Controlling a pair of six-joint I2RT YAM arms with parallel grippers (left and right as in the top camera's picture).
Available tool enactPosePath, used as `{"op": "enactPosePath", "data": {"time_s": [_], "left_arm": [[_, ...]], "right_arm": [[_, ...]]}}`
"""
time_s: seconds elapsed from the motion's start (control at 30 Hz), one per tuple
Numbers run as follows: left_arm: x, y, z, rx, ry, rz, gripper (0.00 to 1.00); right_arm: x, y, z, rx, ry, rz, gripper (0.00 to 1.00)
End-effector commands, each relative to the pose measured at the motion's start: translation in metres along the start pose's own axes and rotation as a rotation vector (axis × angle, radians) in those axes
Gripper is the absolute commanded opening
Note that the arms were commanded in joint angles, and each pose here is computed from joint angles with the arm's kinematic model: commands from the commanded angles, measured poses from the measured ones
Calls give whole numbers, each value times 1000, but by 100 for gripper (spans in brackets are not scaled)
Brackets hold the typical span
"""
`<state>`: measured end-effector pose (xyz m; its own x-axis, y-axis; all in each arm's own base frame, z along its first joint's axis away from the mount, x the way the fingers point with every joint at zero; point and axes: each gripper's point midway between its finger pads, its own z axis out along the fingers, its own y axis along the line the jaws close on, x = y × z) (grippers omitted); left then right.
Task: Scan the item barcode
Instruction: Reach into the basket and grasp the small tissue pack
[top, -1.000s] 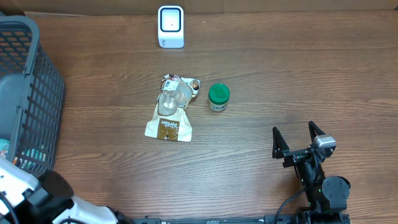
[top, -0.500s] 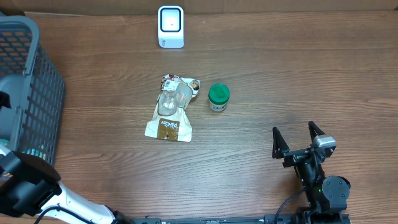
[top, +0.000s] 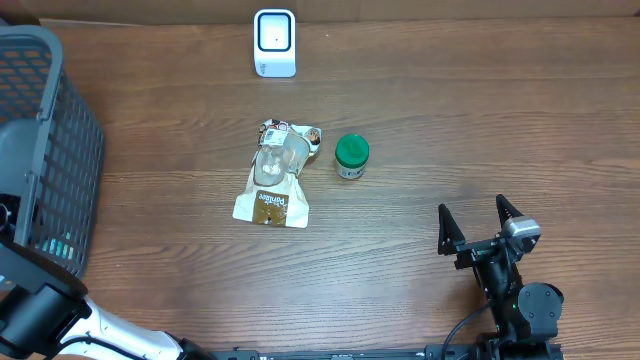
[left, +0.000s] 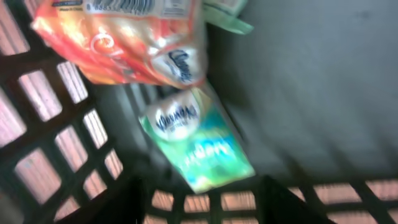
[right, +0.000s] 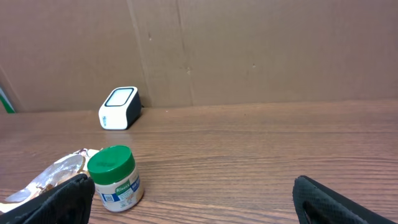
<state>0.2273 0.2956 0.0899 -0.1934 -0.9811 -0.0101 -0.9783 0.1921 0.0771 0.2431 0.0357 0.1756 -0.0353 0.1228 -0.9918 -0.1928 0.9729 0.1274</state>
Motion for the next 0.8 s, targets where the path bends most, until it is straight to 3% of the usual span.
{"op": "enactPosePath", "data": {"time_s": [0.0, 0.47, 0.5, 0.6, 0.77], "left_arm": [[7, 1, 20, -24, 11, 50, 60], [8, -3, 55, -13, -9, 59, 57], [10, -3, 56, -15, -7, 61, 53], [11, -5, 57, -15, -5, 65, 6], [11, -4, 52, -17, 1, 68, 4]], "right_arm": [[2, -1, 0, 2, -2, -1, 100], [2, -1, 0, 2, -2, -1, 100], [2, -1, 0, 2, -2, -1, 100], [2, -1, 0, 2, -2, -1, 100], [2, -1, 0, 2, -2, -1, 100]]}}
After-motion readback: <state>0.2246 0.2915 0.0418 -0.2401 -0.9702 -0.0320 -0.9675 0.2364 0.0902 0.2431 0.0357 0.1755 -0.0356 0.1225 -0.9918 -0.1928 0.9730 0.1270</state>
